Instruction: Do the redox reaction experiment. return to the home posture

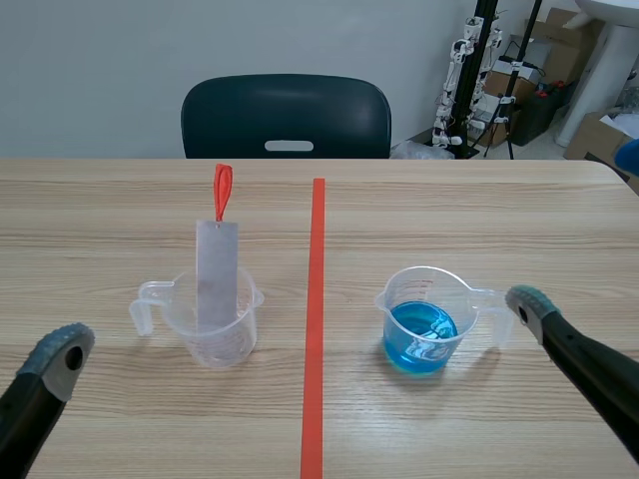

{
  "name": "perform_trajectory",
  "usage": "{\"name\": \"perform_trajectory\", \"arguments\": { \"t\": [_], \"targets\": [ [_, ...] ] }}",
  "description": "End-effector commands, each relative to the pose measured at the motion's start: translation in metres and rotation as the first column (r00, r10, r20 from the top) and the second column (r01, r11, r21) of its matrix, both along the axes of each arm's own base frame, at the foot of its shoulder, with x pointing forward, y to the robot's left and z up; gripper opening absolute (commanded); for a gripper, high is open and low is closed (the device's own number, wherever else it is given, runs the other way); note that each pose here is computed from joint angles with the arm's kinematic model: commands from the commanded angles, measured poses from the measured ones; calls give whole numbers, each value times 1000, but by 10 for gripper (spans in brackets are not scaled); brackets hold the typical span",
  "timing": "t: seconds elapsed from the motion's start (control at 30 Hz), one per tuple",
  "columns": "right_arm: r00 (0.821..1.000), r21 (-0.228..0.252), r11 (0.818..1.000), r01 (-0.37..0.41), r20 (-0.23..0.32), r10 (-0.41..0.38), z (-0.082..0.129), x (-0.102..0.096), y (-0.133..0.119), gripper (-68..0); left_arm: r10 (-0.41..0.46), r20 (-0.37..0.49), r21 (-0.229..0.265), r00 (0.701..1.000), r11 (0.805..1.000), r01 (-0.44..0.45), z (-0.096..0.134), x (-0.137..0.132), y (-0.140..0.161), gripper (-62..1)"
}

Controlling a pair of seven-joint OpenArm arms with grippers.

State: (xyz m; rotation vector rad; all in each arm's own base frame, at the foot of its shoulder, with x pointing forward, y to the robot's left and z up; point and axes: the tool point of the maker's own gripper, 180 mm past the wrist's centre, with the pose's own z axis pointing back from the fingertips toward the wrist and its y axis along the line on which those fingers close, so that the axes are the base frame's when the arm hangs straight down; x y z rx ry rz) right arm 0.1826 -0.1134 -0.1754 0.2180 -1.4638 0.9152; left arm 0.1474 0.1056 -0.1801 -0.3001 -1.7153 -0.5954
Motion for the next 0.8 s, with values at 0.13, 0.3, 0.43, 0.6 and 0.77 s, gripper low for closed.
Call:
{"name": "perform_trajectory", "arguments": {
  "t": [0.13,0.3,0.43,0.6,0.77],
  "targets": [
    [999,20,999,-29,17,28,7,-1,7,4,2,30,-22,1000,1000,-1,10,1,-1,-58],
    [999,20,999,-29,17,28,7,-1,7,4,2,30,-22,1000,1000,-1,10,1,-1,-58],
    [999,20,999,-28,17,28,7,-1,7,4,2,30,-22,1000,1000,-1,10,1,-1,-58],
    [1000,15,1000,-25,12,25,6,-1,7,4,2,30,-22,1000,1000,-1,10,1,-1,-58],
    [1000,13,1000,-24,10,23,6,-1,7,4,2,30,-22,1000,1000,-1,10,1,-1,-58]
  ]
}}
